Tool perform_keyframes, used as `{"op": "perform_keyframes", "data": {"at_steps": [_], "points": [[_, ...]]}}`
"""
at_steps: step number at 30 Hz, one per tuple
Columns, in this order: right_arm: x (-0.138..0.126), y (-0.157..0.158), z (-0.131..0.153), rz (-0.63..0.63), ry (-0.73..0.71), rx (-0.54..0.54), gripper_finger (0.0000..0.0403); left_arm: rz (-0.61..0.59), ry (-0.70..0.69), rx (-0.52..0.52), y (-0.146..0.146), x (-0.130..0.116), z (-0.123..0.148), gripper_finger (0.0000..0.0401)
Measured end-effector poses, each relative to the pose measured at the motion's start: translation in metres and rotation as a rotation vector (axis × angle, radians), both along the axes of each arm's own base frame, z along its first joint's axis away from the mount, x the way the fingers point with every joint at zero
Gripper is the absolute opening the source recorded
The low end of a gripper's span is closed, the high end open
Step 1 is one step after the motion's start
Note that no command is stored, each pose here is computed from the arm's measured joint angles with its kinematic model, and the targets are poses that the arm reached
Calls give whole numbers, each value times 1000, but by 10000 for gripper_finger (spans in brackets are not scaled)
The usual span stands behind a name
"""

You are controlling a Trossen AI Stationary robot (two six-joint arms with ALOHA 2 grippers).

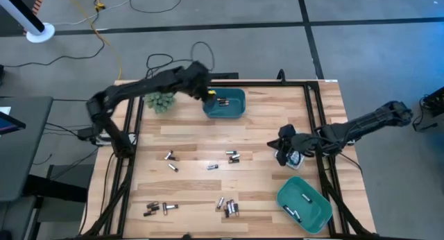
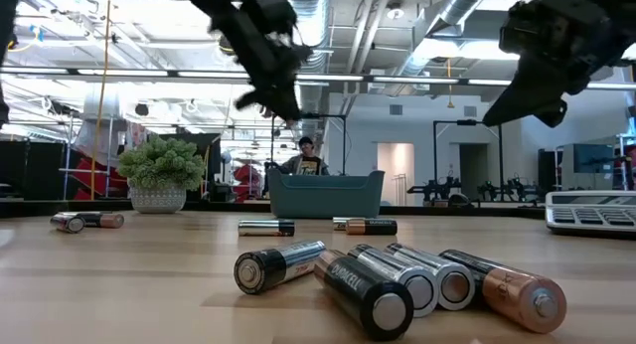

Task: Sort batteries
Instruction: Put the black battery into the blue bin

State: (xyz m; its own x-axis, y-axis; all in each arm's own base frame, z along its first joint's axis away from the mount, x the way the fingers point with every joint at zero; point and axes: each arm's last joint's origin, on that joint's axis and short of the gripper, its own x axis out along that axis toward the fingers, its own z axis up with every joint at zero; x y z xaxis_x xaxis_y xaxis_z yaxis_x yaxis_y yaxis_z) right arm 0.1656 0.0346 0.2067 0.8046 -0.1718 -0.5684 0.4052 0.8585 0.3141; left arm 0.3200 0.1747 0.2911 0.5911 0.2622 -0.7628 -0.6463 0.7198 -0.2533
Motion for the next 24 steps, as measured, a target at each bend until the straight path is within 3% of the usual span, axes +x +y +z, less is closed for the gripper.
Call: {"op": "perform_keyframes", "data": {"at_steps": [5,11,18,24], "points": [[4,-8,2,-54,-32,8,0,-126,71,-16,33,42,-19,40],[6,-17,4,-114,-59,25,0,-230,227,-43,53,74,-58,41],[6,-21,4,-192,-79,103,0,-287,345,-96,59,85,-101,42],[6,-21,4,-194,-79,105,0,-303,364,-95,60,87,-110,51]]}}
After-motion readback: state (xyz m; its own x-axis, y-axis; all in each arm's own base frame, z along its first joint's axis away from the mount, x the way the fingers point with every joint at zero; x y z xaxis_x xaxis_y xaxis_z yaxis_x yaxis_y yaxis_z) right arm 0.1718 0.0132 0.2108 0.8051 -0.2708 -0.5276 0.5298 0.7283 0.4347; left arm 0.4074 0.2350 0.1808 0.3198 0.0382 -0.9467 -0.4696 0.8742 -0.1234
